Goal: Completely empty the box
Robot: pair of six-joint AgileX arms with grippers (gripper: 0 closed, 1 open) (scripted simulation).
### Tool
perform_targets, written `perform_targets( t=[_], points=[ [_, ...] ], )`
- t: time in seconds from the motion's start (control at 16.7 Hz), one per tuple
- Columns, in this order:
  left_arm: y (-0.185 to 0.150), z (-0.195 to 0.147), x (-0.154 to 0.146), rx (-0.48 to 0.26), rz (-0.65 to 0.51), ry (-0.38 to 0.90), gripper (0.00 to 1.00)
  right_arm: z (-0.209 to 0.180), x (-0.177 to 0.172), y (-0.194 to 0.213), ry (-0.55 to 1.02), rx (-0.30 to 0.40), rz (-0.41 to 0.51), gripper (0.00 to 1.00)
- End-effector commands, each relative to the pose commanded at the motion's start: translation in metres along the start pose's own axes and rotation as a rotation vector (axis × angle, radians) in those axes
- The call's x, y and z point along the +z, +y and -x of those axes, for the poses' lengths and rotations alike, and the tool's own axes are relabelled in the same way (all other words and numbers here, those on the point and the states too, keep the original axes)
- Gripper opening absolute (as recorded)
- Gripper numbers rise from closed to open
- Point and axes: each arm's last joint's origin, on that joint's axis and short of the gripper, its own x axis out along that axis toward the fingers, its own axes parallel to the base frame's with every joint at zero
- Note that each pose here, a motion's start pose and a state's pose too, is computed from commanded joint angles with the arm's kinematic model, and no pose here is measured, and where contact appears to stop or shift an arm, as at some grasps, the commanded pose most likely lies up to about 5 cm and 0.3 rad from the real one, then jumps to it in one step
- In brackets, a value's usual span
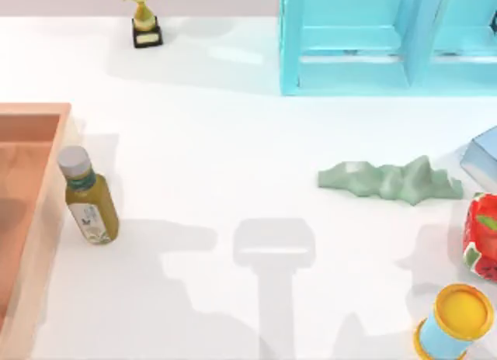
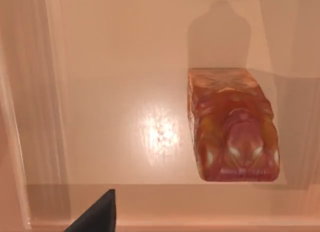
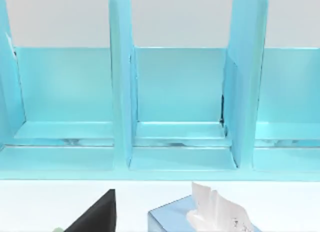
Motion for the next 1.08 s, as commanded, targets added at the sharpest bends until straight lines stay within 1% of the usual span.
perform_targets(
  t=[0.12,0.3,0.48,0.66,0.78,1.02,1.08],
  points=[
    [0.002,-0.013,0.004,0.000,0.002,0.000,1.00,0.000,0.000,0.000,0.000,0.000,0.000,1.00],
    [0.005,-0.043,0.007,-0.001,0.003,0.001,1.00,0.000,0.000,0.000,0.000,0.000,0.000,1.00],
    [0.004,-0.070,0.005,-0.001,0.003,0.001,1.00,0.000,0.000,0.000,0.000,0.000,0.000,1.00],
    [0.001,-0.089,0.000,-0.002,0.002,0.003,1.00,0.000,0.000,0.000,0.000,0.000,0.000,1.00],
    [0.001,-0.096,-0.001,-0.001,0.003,0.002,1.00,0.000,0.000,0.000,0.000,0.000,0.000,1.00],
    [0.000,-0.096,-0.001,-0.001,0.003,0.002,1.00,0.000,0.000,0.000,0.000,0.000,0.000,1.00],
    [0.000,-0.096,-0.001,-0.001,0.003,0.002,0.92,0.000,0.000,0.000,0.000,0.000,0.000,1.00]
  ],
)
